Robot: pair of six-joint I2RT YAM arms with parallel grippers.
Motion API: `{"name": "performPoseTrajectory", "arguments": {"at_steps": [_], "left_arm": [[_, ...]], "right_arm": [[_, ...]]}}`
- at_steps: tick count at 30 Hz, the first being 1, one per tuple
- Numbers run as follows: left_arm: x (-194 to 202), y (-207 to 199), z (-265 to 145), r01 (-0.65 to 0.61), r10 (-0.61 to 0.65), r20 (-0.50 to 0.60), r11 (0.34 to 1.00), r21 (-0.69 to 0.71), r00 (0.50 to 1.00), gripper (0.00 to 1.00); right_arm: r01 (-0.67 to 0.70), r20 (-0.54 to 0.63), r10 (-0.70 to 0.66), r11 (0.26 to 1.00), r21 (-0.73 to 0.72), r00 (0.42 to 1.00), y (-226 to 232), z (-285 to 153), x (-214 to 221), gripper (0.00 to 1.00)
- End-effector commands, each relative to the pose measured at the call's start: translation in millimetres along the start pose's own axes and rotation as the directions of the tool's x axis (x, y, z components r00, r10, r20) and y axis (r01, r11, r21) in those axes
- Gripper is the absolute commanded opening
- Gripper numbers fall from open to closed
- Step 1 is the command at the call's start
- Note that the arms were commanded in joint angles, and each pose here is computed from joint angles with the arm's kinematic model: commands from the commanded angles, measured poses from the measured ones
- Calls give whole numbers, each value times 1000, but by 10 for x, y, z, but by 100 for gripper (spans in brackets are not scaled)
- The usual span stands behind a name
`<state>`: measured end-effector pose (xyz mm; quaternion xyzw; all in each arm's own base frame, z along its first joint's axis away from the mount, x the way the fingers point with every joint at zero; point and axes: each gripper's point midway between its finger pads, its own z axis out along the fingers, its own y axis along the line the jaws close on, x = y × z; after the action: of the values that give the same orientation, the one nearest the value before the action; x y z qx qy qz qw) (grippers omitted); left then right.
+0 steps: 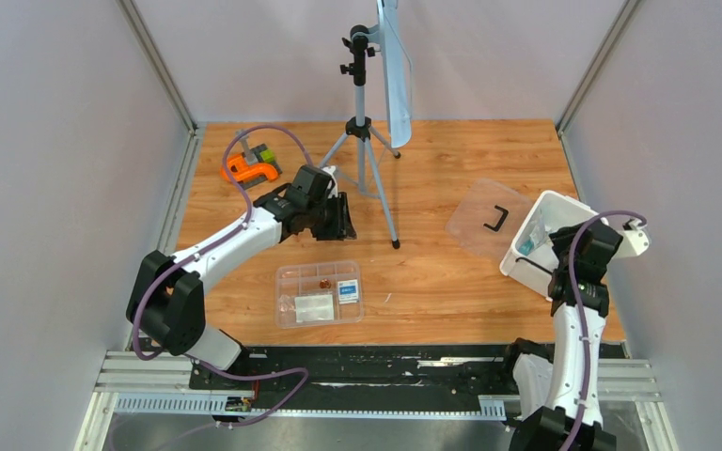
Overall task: Organize the medicine kit
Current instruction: Place the medical item at the medicine box, then move the medicine box compartment to the center of the board.
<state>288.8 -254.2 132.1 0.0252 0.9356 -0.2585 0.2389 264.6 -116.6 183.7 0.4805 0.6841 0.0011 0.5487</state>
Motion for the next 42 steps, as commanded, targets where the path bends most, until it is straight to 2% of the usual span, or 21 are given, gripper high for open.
{"name": "performPoseTrajectory", "arguments": {"at_steps": [1, 2, 4, 7, 15, 18, 22, 27, 30, 34, 39, 42], "left_arm": [[-58, -4, -87, -12, 12, 40, 1000, 3, 999, 46], [-54, 0, -85, -10, 9, 38, 1000, 3, 999, 46], [-53, -5, -82, -7, 7, 38, 1000, 5, 999, 46], [-62, -16, -73, -8, 7, 41, 1000, 10, 999, 46], [-57, 0, -67, -9, 8, 38, 1000, 4, 999, 46], [-59, 46, -116, -7, 8, 46, 1000, -22, 999, 46], [-78, 162, -269, -1, 6, 68, 998, -65, 998, 46], [-17, 402, -513, 34, -23, 87, 992, -122, 996, 46], [98, 598, -646, 66, -52, 82, 982, -177, 995, 47], [151, 783, -858, 101, -77, 111, 967, -232, 991, 47], [94, 1030, -1128, 147, -98, 166, 939, -312, 981, 47], [22, 1139, -1274, 174, -108, 200, 922, -346, 974, 47]], "right_arm": [[-8, -35, 2, 986, -166, 999, 327, 2, 18, 48], [-1, -31, -5, 985, -172, 1000, 336, -8, 6, 53], [18, -21, -22, 982, -186, 1000, 367, -30, -28, 57], [37, -31, -44, 977, -211, 999, 435, -36, -42, 57], [81, -179, -150, 935, -345, 972, 721, -13, 199, 55], [118, -170, -199, 912, -393, 965, 854, -95, 230, 54], [193, -114, -284, 846, -496, 952, 1114, -349, 240, 54], [255, -105, -402, 740, -623, 909, 1416, -748, 525, 54], [251, -140, -475, 665, -703, 869, 1577, -1038, 884, 54], [227, -207, -562, 606, -763, 801, 1715, -1356, 1430, 54], [247, -238, -720, 499, -831, 652, 1825, -1789, 2309, 54], [273, -191, -815, 390, -879, 547, 1889, -2091, 2771, 53]]}}
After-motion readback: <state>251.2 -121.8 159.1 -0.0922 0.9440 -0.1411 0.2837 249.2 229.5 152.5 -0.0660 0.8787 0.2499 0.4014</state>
